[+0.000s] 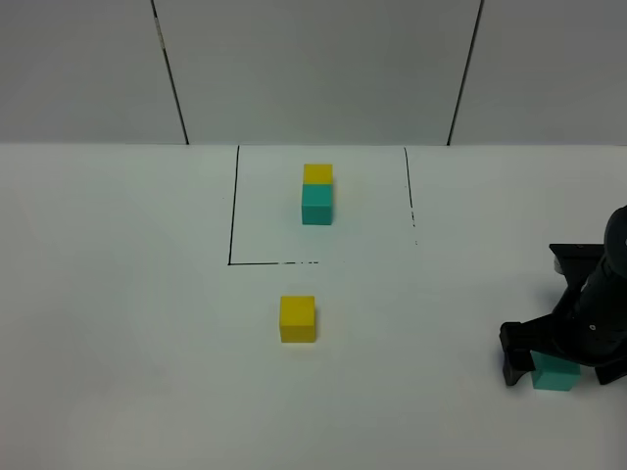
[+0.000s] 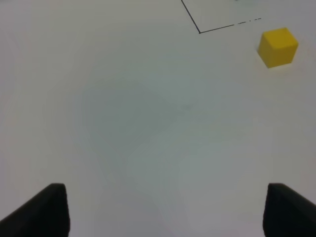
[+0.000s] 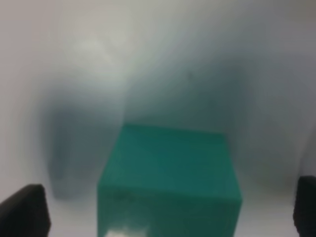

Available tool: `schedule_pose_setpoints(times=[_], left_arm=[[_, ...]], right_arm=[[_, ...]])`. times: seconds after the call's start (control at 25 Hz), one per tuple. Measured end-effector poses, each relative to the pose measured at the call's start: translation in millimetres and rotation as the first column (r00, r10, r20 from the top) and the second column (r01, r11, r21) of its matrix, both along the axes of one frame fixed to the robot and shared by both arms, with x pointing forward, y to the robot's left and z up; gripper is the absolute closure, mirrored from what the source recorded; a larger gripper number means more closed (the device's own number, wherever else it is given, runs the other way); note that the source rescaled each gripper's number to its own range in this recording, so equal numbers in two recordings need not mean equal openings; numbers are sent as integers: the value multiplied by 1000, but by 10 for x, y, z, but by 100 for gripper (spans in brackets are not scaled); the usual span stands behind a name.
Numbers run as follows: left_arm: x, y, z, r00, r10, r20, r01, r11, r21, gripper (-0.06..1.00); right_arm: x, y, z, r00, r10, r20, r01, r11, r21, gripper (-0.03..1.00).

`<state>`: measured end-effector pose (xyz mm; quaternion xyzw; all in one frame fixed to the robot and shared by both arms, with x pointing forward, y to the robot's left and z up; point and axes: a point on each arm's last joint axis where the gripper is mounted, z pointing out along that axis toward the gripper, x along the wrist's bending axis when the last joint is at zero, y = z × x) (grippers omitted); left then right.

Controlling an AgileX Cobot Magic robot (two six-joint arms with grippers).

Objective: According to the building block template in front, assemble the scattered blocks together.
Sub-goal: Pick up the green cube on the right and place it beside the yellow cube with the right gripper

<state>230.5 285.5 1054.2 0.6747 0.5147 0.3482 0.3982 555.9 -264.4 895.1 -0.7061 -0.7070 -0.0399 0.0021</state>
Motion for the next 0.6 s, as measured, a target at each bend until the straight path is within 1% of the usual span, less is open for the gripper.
schedule_pose_setpoints(times=[0.12, 0.2, 0.24, 0.28, 0.36, 0.4, 0.52, 0.6], left_arm=[[0, 0, 0, 1000, 0, 0, 0, 1000, 0, 24], [0, 0, 0, 1000, 0, 0, 0, 1000, 0, 24], [0, 0, 0, 1000, 0, 0, 0, 1000, 0, 24], [0, 0, 0, 1000, 0, 0, 0, 1000, 0, 24], [0, 0, 0, 1000, 0, 0, 0, 1000, 0, 24], [0, 0, 0, 1000, 0, 0, 0, 1000, 0, 24], [0, 0, 0, 1000, 0, 0, 0, 1000, 0, 24], [0, 0, 0, 1000, 0, 0, 0, 1000, 0, 24]], right_arm=[[0, 0, 0, 1000, 0, 0, 0, 1000, 0, -3], [0, 0, 0, 1000, 0, 0, 0, 1000, 0, -1], [0, 0, 0, 1000, 0, 0, 0, 1000, 0, 1], [0, 0, 0, 1000, -1, 0, 1, 1000, 0, 6], [0, 0, 0, 1000, -7, 0, 7, 1000, 0, 19], [0, 0, 0, 1000, -7, 0, 7, 1000, 0, 28], [0, 0, 0, 1000, -8, 0, 8, 1000, 0, 57], [0, 0, 0, 1000, -9, -1, 9, 1000, 0, 81]])
